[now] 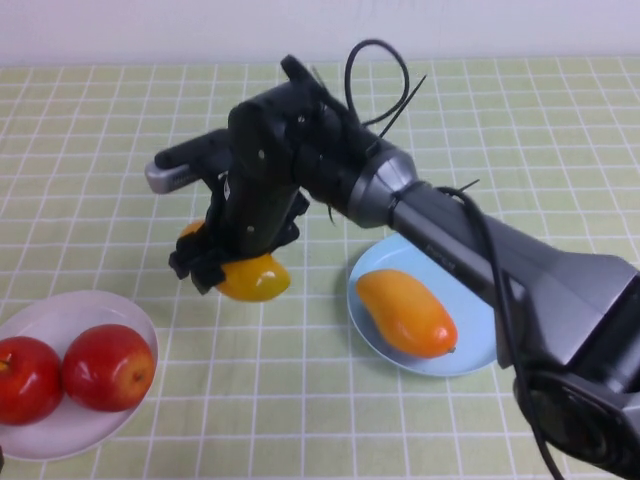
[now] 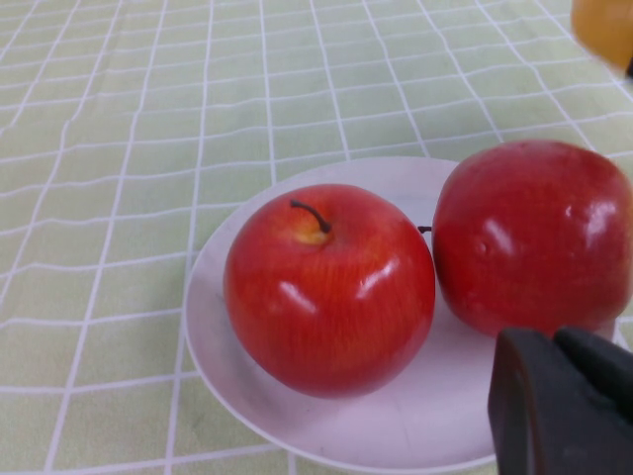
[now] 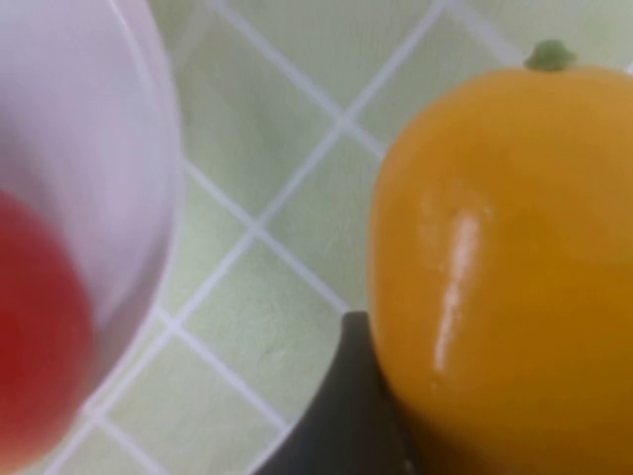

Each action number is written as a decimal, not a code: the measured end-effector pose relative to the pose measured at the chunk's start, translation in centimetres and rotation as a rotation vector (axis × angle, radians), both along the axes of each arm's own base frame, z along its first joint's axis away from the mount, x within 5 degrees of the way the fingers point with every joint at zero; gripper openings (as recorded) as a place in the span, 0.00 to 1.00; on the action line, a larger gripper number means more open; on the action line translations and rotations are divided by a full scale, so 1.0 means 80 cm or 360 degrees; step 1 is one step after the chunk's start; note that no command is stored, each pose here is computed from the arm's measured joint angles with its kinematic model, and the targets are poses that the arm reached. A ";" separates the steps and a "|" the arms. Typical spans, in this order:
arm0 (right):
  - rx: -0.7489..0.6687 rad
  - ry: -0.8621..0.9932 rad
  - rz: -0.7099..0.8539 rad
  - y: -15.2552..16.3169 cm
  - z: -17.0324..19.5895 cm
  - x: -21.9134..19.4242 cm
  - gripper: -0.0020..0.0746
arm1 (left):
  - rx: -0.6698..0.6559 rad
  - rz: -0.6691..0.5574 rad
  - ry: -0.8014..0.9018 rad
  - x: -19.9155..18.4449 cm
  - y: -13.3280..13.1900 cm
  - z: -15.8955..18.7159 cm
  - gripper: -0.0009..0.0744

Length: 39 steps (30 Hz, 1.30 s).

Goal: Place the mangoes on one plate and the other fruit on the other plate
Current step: Put another type of fruit in the right plate

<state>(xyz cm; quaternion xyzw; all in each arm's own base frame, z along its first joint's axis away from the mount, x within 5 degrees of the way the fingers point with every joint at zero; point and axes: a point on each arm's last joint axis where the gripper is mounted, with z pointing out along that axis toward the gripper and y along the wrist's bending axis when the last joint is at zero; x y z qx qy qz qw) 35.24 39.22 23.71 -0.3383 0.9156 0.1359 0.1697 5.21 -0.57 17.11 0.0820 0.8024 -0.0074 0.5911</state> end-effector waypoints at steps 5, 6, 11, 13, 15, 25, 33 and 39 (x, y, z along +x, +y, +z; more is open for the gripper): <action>0.0020 -0.0141 -0.0022 -0.025 0.062 -0.009 0.74 | 0.0000 0.0000 0.0000 0.000 0.000 0.000 0.01; 0.0005 -0.0154 -0.0032 -0.033 0.070 -0.011 0.74 | 0.0000 0.0000 0.0000 0.000 0.000 0.000 0.01; -0.0123 -0.0069 -0.0090 -0.083 0.078 -0.025 0.74 | 0.0000 0.0000 0.0000 0.000 0.000 0.000 0.01; -0.0175 -0.0030 -0.0131 -0.108 0.077 -0.028 0.74 | 0.0000 0.0000 0.0000 0.000 0.000 0.000 0.01; -0.0208 0.0005 -0.0178 -0.133 0.078 -0.031 0.74 | 0.0000 0.0000 0.0000 0.000 0.000 0.000 0.01; -0.0419 0.0234 -0.0427 -0.231 0.023 -0.012 0.74 | 0.0000 0.0000 0.0000 0.000 0.000 0.000 0.01; -0.0419 0.0235 -0.0463 -0.243 0.003 -0.005 0.74 | 0.0000 0.0000 0.0000 0.000 0.000 0.000 0.01; -0.0416 0.0282 -0.0459 -0.242 -0.001 -0.006 0.88 | 0.0000 0.0000 0.0000 0.000 0.000 0.000 0.01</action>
